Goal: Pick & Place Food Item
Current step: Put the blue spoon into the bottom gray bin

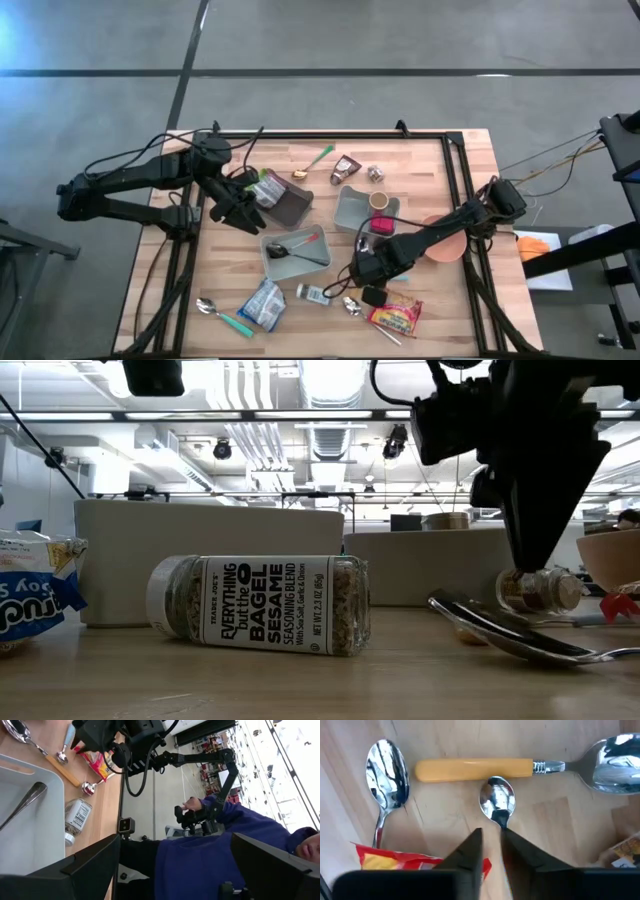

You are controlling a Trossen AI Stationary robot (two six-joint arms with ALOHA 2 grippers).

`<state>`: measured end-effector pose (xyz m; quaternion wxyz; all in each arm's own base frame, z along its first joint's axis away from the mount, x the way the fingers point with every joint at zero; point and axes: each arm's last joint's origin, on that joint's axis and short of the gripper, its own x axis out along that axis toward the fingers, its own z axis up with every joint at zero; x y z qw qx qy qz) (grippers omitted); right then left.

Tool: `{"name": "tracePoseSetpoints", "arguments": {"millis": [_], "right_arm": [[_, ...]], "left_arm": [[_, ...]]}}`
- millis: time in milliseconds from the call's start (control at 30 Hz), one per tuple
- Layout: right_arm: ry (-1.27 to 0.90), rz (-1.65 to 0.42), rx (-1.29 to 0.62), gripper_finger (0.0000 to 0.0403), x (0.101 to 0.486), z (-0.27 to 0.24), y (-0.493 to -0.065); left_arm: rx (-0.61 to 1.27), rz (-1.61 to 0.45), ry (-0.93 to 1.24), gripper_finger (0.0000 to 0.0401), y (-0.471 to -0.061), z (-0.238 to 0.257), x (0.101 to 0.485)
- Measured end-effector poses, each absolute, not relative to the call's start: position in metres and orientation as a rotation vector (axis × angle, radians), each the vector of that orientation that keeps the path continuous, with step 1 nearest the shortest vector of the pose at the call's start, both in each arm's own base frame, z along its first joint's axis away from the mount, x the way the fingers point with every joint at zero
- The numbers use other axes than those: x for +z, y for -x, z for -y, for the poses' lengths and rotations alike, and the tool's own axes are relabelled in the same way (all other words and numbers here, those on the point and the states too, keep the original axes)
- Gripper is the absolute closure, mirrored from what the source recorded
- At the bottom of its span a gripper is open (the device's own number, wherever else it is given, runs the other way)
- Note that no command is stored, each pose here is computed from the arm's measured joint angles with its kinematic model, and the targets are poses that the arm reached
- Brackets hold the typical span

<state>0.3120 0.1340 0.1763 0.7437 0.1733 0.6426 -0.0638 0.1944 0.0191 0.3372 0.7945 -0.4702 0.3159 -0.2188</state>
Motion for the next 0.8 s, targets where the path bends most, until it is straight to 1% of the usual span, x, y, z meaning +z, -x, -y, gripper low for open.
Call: {"name": "tracePoseSetpoints", "arguments": {"millis": [200, 300, 367, 500, 667, 800], "right_arm": [[-0.292, -1.427, -0.091, 0.0227, 0.171, -0.132, -0.309], [-0.238, -1.452, -0.068, 0.0195, 0.163, -0.13, -0.303], [-0.207, -1.473, -0.057, 0.0187, 0.158, -0.128, -0.299], [-0.162, -1.508, -0.054, 0.0184, 0.148, -0.127, -0.291], [-0.187, -1.548, -0.108, 0.0184, 0.143, -0.124, -0.284], [-0.18, -1.57, -0.098, 0.0184, 0.142, -0.129, -0.28]], "left_arm": [[-0.472, -0.677, 1.004, 0.0021, -0.194, -0.019, 0.337], [-0.472, -0.675, 0.996, 0.0021, -0.194, -0.019, 0.337], [-0.475, -0.673, 0.988, 0.0021, -0.194, -0.019, 0.337], [-0.477, -0.671, 0.982, 0.0021, -0.194, -0.019, 0.337], [-0.477, -0.671, 0.982, 0.0021, -0.194, -0.019, 0.337], [-0.476, -0.671, 0.982, 0.0021, -0.194, -0.019, 0.337]]}}
